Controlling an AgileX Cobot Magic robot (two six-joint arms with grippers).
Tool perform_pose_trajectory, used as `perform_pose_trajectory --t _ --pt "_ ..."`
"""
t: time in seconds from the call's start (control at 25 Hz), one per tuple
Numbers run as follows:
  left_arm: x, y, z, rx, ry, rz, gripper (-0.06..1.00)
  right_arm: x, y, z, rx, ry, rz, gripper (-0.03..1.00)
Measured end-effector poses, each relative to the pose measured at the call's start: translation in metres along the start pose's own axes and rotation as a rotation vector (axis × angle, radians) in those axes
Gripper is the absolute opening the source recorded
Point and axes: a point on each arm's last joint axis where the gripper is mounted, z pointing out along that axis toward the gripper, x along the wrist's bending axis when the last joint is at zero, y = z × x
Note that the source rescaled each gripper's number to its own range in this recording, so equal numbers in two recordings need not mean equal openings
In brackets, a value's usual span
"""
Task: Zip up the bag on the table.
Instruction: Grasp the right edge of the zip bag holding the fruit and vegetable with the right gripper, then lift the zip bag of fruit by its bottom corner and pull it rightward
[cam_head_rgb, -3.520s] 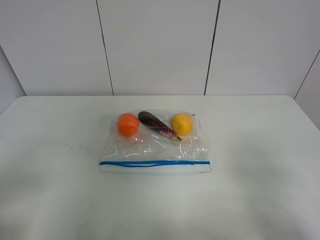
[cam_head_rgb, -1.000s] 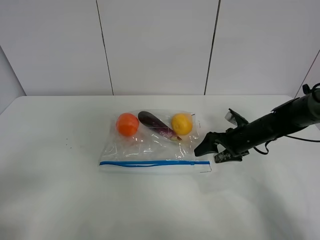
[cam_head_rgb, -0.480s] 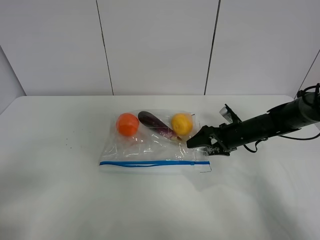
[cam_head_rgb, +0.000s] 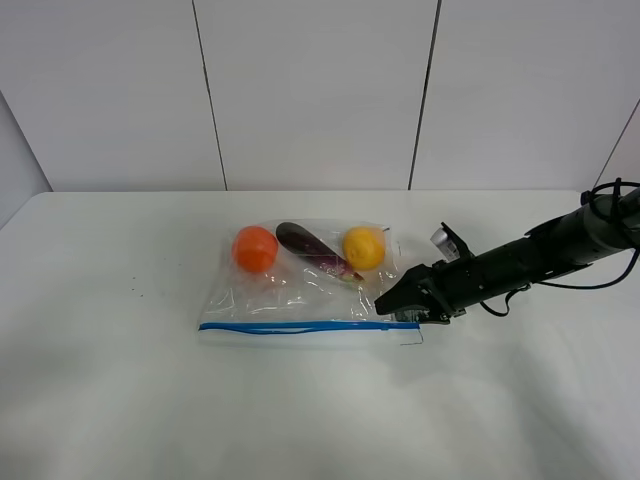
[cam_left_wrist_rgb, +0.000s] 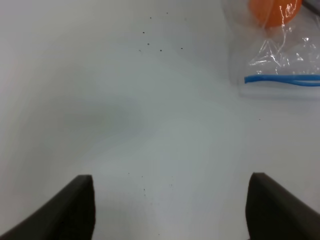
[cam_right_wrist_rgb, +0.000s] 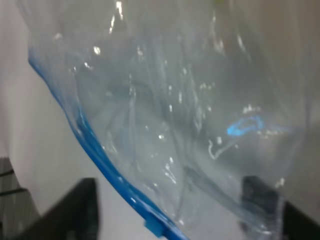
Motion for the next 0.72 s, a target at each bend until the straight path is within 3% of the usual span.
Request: perform_pose_trajectory --t 0.16,0.36,0.44,0.72 --pt "0.0000 0.0000 0.0000 0.000 0.000 0.000 0.90 0.0000 -0.0004 0.0000 0.004 0.000 0.000 0.33" --pt "0.0000 0.0000 0.0000 0.000 0.000 0.000 0.90 0.0003 -0.0005 0.0000 0.005 0.003 0.000 0.20" --pt "0.0000 0.0000 0.0000 0.000 0.000 0.000 0.90 0.0003 -0.0005 0.0000 0.005 0.003 0.000 0.03" --pt "0.0000 0.0000 0.0000 0.000 0.000 0.000 0.90 0.0024 -0.0013 0.0000 0.014 0.026 0.000 0.00"
